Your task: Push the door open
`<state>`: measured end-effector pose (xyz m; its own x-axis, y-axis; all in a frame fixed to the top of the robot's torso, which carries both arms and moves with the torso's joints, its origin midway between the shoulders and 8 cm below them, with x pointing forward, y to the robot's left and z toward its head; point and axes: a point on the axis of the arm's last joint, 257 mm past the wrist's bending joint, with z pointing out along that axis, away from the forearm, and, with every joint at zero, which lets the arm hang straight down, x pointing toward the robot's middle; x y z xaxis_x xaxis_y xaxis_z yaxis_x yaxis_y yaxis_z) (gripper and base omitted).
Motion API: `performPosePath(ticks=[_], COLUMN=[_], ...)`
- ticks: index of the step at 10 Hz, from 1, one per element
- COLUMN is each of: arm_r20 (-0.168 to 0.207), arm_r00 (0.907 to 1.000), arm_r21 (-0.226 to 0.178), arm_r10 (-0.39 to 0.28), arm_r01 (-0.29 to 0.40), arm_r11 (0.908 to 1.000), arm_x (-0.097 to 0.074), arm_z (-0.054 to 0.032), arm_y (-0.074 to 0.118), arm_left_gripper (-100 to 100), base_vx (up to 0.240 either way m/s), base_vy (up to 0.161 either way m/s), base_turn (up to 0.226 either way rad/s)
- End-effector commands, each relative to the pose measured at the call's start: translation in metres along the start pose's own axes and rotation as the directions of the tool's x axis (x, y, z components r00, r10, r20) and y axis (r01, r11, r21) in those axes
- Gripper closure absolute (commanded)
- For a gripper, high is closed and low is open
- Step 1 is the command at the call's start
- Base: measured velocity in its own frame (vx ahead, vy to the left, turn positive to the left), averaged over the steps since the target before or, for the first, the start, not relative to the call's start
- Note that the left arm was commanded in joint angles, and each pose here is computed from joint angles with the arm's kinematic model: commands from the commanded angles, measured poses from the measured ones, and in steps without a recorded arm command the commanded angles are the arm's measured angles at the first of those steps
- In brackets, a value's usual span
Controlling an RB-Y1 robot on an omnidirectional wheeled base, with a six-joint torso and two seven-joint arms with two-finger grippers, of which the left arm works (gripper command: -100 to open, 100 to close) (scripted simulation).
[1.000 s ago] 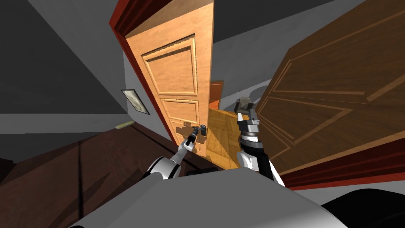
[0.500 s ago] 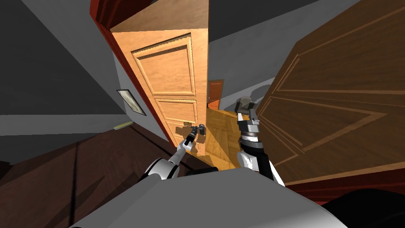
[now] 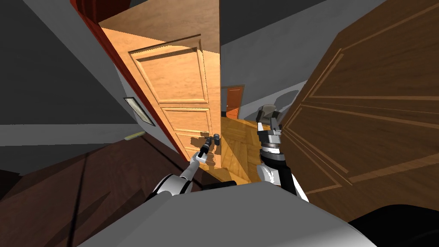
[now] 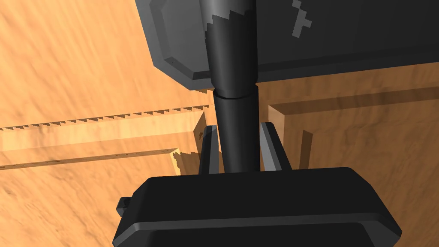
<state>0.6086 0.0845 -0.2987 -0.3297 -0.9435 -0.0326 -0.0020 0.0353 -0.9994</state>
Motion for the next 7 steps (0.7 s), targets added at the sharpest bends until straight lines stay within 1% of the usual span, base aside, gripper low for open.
performPosePath(ticks=[1, 2, 3, 4, 5, 6, 7], arm_r20=[0.013, 0.015, 0.047, 0.047, 0.047, 0.047, 0.079], arm_r00=[0.9999, 0.9999, 0.9989, 0.9989, 0.9989, 0.9989, 0.9968], arm_r21=[0.016, 0.006, 0.006, 0.006, 0.006, 0.006, 0.006], arm_r10=[0.006, 0.006, 0.005, 0.005, 0.005, 0.005, 0.003], arm_r01=[-0.007, -0.006, -0.005, -0.005, -0.005, -0.005, -0.003], arm_r11=[0.9999, 1.0000, 1.0000, 1.0000, 1.0000, 1.0000, 1.0000], arm_x=[-0.013, -0.013, -0.030, -0.030, -0.030, -0.030, -0.046], arm_z=[0.0047, 0.0033, 0.0013, 0.0013, 0.0013, 0.0013, -0.0010], arm_y=[-0.007, -0.003, -0.003, -0.003, -0.003, -0.003, -0.003], arm_left_gripper=[100, 100, 100, 100, 100, 100, 100], base_vx=[0.039, 0.012, 0.084, 0.087, 0.043, 0.019, 0.099], base_vy=[-0.044, 0.004, -0.083, -0.120, -0.072, -0.021, -0.098], base_turn=[0.010, -0.012, 0.040, 0.086, 0.038, 0.007, 0.080])
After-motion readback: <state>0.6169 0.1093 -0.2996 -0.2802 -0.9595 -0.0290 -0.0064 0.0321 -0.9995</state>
